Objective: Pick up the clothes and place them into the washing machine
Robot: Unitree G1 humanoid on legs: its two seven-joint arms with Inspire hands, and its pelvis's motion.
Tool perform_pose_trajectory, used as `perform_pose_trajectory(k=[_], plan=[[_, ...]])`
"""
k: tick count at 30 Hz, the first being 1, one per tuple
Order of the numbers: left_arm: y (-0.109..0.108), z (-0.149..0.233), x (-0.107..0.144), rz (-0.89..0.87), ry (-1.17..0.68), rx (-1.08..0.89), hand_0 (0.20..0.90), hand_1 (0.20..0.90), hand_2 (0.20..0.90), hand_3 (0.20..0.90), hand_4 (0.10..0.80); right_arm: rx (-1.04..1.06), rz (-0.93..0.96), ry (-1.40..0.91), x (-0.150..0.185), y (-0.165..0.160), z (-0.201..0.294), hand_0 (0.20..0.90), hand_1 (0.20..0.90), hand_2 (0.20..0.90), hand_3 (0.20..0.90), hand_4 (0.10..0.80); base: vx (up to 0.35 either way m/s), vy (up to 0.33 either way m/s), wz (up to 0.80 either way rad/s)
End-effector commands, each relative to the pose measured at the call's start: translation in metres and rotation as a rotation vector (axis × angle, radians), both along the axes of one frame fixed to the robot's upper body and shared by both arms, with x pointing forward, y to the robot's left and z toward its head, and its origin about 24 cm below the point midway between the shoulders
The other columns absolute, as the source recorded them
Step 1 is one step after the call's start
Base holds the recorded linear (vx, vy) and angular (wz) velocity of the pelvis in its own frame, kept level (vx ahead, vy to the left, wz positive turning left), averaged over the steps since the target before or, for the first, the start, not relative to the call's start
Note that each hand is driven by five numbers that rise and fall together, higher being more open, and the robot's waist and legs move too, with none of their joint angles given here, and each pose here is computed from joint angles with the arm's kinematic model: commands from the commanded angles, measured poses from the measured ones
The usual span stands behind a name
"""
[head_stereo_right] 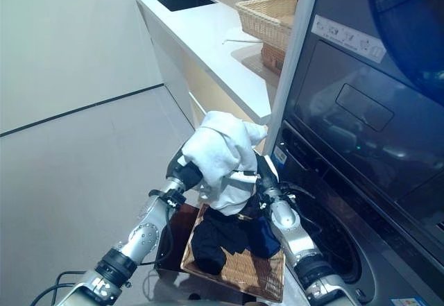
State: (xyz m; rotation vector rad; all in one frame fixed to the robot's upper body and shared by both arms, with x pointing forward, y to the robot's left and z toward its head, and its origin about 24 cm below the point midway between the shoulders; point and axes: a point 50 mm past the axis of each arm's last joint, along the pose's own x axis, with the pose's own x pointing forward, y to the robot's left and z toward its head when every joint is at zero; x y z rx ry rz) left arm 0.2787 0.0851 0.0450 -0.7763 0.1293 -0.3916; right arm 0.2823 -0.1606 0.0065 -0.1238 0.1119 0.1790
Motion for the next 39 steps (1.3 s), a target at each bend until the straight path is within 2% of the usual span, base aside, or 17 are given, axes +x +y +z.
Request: perform_pose_trajectory(k=[1, 11, 18, 22, 33, 34, 35, 36, 37, 38, 39], plan=[[-0.032, 0.064, 0.01, -0.161, -0.296, -0.184, 0.2, 0.2, 0.2, 0.2, 0.3, 0.091, 0.047, -0.222, 0.039, 0.01, 0.055, 0.9, 0.9, 0.9, 0.9, 0.8, 0.0, 0.0, 0.0], [-0.04, 0.06, 0.007, -0.206, -0.276, -0.215, 0.2, 0.2, 0.2, 0.2, 0.3, 0.319, 0.179, -0.151, 0.037, 0.024, 0.051, 0.9, 0.9, 0.9, 0.9, 0.8, 0.0, 0.0, 0.0], [-0.043, 0.06, 0.007, -0.216, -0.276, -0.214, 0.2, 0.2, 0.2, 0.2, 0.3, 0.31, 0.274, -0.135, 0.037, 0.039, 0.052, 0.9, 0.9, 0.9, 0.9, 0.8, 0.0, 0.0, 0.0], [-0.046, 0.059, 0.007, -0.229, -0.276, -0.211, 0.2, 0.2, 0.2, 0.2, 0.3, 0.272, 0.388, -0.106, 0.036, 0.054, 0.052, 0.9, 0.9, 0.9, 0.9, 0.8, 0.0, 0.002, 0.01], [-0.056, 0.062, 0.007, -0.262, -0.281, -0.229, 0.2, 0.2, 0.2, 0.2, 0.3, 0.26, 0.51, -0.079, 0.039, 0.079, 0.055, 0.9, 0.9, 0.9, 0.9, 0.8, 0.0, 0.0, 0.0], [-0.057, 0.063, 0.007, -0.265, -0.281, -0.23, 0.2, 0.2, 0.2, 0.2, 0.3, 0.261, 0.52, -0.081, 0.04, 0.081, 0.056, 0.826, 0.826, 0.826, 0.826, 0.747, 0.0, 0.0, 0.0], [-0.057, 0.063, 0.007, -0.265, -0.281, -0.23, 0.2, 0.2, 0.2, 0.2, 0.3, 0.261, 0.52, -0.081, 0.04, 0.081, 0.056, 0.826, 0.826, 0.826, 0.826, 0.747, 0.0, 0.0, 0.0], [-0.059, 0.064, 0.006, -0.272, -0.286, -0.228, 0.2, 0.2, 0.2, 0.2, 0.3, 0.256, 0.543, -0.09, 0.04, 0.087, 0.06, 0.735, 0.735, 0.735, 0.735, 0.682, 0.0, 0.0, 0.0], [-0.059, 0.064, 0.006, -0.272, -0.286, -0.228, 0.2, 0.2, 0.2, 0.2, 0.3, 0.256, 0.543, -0.09, 0.04, 0.087, 0.06, 0.686, 0.686, 0.686, 0.686, 0.647, 0.0, 0.0, 0.0], [-0.06, 0.063, 0.006, -0.271, -0.284, -0.23, 0.2, 0.2, 0.2, 0.2, 0.3, 0.251, 0.561, -0.093, 0.04, 0.093, 0.061, 0.546, 0.546, 0.546, 0.546, 0.547, 0.0, 0.0, 0.0], [-0.06, 0.063, 0.006, -0.274, -0.285, -0.23, 0.2, 0.2, 0.2, 0.2, 0.3, 0.245, 0.573, -0.095, 0.04, 0.095, 0.062, 0.485, 0.485, 0.485, 0.485, 0.504, 0.0, 0.0, 0.0]])
